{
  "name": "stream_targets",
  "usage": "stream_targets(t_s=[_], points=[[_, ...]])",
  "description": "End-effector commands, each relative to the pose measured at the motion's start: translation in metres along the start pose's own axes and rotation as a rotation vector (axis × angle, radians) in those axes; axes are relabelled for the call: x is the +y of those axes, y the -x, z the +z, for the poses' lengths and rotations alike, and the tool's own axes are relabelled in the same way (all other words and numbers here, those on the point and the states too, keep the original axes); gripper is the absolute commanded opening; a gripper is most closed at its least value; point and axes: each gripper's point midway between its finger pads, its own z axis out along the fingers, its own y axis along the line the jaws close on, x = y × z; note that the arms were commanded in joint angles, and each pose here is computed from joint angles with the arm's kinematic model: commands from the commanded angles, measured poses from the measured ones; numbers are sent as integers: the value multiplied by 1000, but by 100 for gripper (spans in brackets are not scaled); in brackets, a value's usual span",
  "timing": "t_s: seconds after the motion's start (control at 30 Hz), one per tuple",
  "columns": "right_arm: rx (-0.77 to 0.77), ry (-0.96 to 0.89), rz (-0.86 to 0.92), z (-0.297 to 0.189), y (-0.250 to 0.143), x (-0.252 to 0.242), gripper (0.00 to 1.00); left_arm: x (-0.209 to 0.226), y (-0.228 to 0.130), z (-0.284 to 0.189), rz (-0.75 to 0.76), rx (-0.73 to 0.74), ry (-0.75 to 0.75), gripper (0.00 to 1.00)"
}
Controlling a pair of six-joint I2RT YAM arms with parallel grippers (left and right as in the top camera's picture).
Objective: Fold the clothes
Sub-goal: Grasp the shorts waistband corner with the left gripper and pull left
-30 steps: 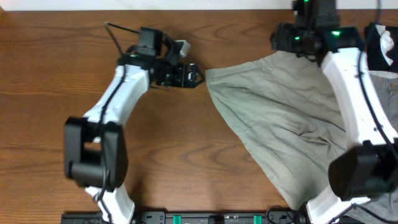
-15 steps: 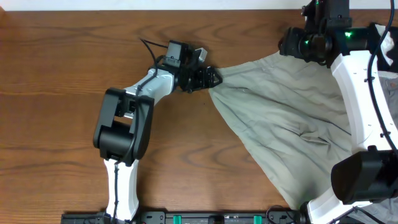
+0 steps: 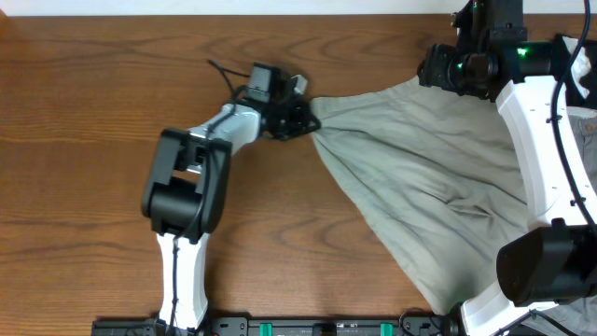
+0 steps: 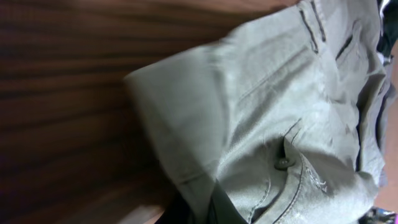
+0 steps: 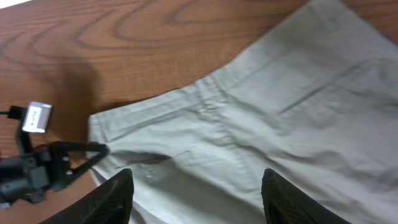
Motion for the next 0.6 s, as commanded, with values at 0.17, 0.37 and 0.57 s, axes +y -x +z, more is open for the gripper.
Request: stream_targets(t_s=[0.17, 0.37, 0.57], points=[[-7, -32, -5, -1, 3, -9, 64, 75, 42, -135, -63, -179, 264, 6], [5, -34, -6, 9, 1, -9, 65, 152, 4, -197, -202, -97, 542, 6], [89, -35, -75, 41, -14, -7, 68, 205, -16, -250, -359, -114, 671, 6]])
